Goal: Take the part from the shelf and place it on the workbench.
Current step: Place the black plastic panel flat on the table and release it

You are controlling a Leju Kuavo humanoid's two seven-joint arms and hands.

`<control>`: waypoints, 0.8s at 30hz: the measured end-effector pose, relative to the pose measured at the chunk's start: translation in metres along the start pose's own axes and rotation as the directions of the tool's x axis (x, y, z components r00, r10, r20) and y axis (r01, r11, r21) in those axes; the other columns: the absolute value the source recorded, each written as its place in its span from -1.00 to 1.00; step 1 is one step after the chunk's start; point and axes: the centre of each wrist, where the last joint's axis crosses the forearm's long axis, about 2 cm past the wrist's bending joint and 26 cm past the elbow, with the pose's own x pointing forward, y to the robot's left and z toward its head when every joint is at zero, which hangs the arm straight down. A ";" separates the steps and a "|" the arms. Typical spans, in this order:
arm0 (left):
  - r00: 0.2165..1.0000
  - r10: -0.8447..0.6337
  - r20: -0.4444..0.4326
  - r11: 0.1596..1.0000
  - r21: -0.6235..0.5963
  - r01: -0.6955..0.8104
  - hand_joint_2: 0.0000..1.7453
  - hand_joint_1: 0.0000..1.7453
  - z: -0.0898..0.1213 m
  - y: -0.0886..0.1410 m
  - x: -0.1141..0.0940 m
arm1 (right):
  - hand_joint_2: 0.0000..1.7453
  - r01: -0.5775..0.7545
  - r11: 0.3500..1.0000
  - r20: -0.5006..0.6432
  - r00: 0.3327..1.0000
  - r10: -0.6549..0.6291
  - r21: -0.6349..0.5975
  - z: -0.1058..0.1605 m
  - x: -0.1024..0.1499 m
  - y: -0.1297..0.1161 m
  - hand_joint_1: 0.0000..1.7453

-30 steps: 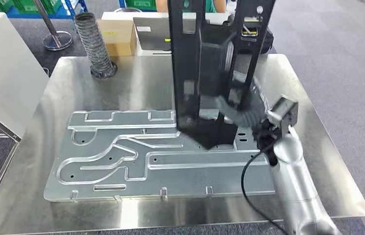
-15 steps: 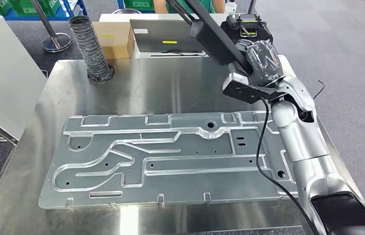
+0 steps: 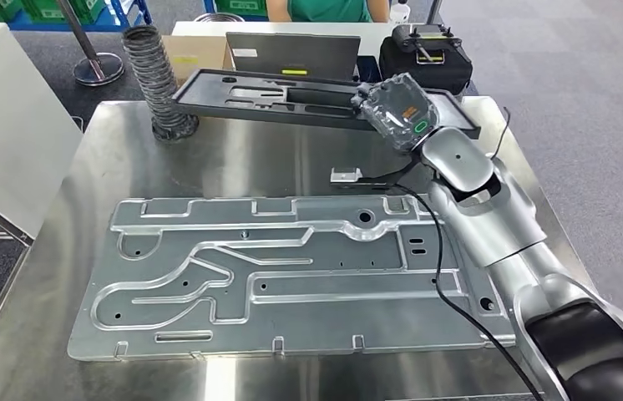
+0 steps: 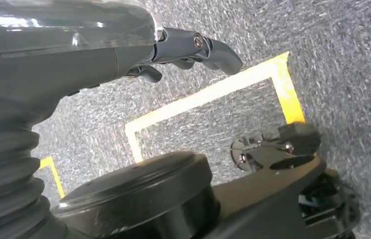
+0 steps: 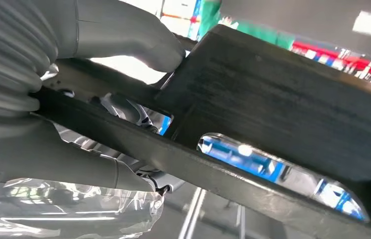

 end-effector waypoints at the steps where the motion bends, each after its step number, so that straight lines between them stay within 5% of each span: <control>1: 1.000 0.001 0.002 1.000 0.001 -0.001 1.00 -1.00 0.000 0.000 0.001 | 1.00 0.009 1.000 0.014 1.000 -0.009 0.011 -0.003 0.009 0.004 0.96; 8: 1.000 0.003 0.008 1.000 0.007 -0.003 1.00 -1.00 -0.001 0.002 0.003 | 1.00 0.090 0.994 0.082 0.992 -0.094 0.061 -0.008 0.059 0.024 0.96; 17: 1.000 -0.008 -0.002 1.000 0.002 0.008 1.00 -1.00 0.000 0.000 -0.003 | 1.00 0.210 0.971 0.094 0.971 -0.221 0.116 0.027 0.116 0.052 0.96; 24: 1.000 -0.018 0.000 1.000 0.001 0.018 1.00 -1.00 0.000 0.000 -0.001 | 1.00 0.220 0.968 0.096 0.968 -0.231 0.121 0.041 0.133 0.053 0.96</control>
